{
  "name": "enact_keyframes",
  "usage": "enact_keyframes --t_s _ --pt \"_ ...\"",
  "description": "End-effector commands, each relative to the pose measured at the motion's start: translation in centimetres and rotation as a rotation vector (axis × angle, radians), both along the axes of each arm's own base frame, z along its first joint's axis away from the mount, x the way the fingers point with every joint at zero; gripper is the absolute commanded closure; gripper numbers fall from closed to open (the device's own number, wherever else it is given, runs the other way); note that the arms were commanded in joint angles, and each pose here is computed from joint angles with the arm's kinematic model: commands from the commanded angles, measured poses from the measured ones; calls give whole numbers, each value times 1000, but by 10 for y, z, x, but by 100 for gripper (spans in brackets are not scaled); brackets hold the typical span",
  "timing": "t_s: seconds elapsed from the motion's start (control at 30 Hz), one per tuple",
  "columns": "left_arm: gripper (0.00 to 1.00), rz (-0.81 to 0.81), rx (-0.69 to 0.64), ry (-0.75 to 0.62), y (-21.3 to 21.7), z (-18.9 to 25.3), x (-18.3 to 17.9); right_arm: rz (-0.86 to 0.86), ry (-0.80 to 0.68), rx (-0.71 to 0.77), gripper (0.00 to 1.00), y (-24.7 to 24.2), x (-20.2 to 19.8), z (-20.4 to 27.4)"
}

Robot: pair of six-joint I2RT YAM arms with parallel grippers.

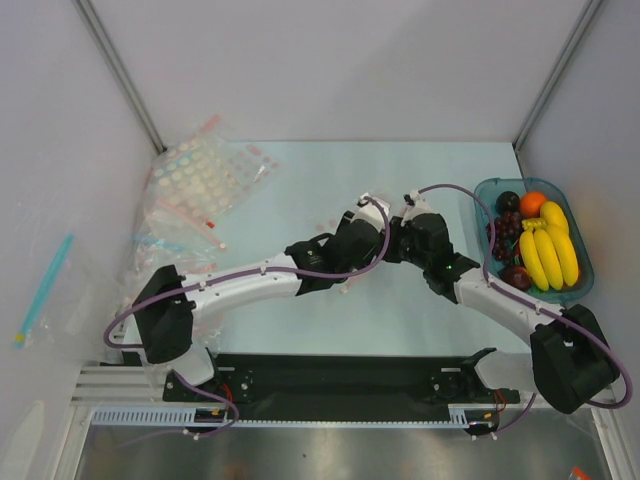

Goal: Place the food in the zip-top bag and seal the zipper
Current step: Open the zipper of the food storage bag.

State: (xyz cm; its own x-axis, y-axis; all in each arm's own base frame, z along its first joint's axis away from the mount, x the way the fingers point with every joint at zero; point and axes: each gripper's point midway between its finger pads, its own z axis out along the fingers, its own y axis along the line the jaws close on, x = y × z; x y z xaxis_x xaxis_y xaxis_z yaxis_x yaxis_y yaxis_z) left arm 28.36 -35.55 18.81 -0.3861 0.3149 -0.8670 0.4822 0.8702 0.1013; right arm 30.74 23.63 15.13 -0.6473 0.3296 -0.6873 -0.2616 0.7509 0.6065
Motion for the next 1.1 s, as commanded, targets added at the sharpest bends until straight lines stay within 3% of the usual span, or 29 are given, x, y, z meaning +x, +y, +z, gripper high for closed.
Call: enact_keyframes --t_s 0.0,0.03,0.13,0.57,0.67,0.8,0.97,1.07 --pt "45 21 -16 -18 -2 5 9 61 -47 48 100 14 2 16" --pt "41 25 -15 -15 -1 4 10 64 -46 49 100 14 2 15" --pt "40 41 -3 -2 4 -2 14 70 -42 58 100 15 2 15" --pt "49 47 72 4 1 -22 24 62 -41 54 100 12 2 16" --pt "59 73 91 -11 6 -22 29 62 -39 52 100 12 2 15" --pt "99 145 113 -38 20 -16 37 51 -20 38 100 11 4 10" --pt "100 376 229 -163 69 12 42 -36 75 -36 100 -4 18 -15" --pt "100 442 238 -212 82 29 37 -76 141 -92 88 -13 22 -36"
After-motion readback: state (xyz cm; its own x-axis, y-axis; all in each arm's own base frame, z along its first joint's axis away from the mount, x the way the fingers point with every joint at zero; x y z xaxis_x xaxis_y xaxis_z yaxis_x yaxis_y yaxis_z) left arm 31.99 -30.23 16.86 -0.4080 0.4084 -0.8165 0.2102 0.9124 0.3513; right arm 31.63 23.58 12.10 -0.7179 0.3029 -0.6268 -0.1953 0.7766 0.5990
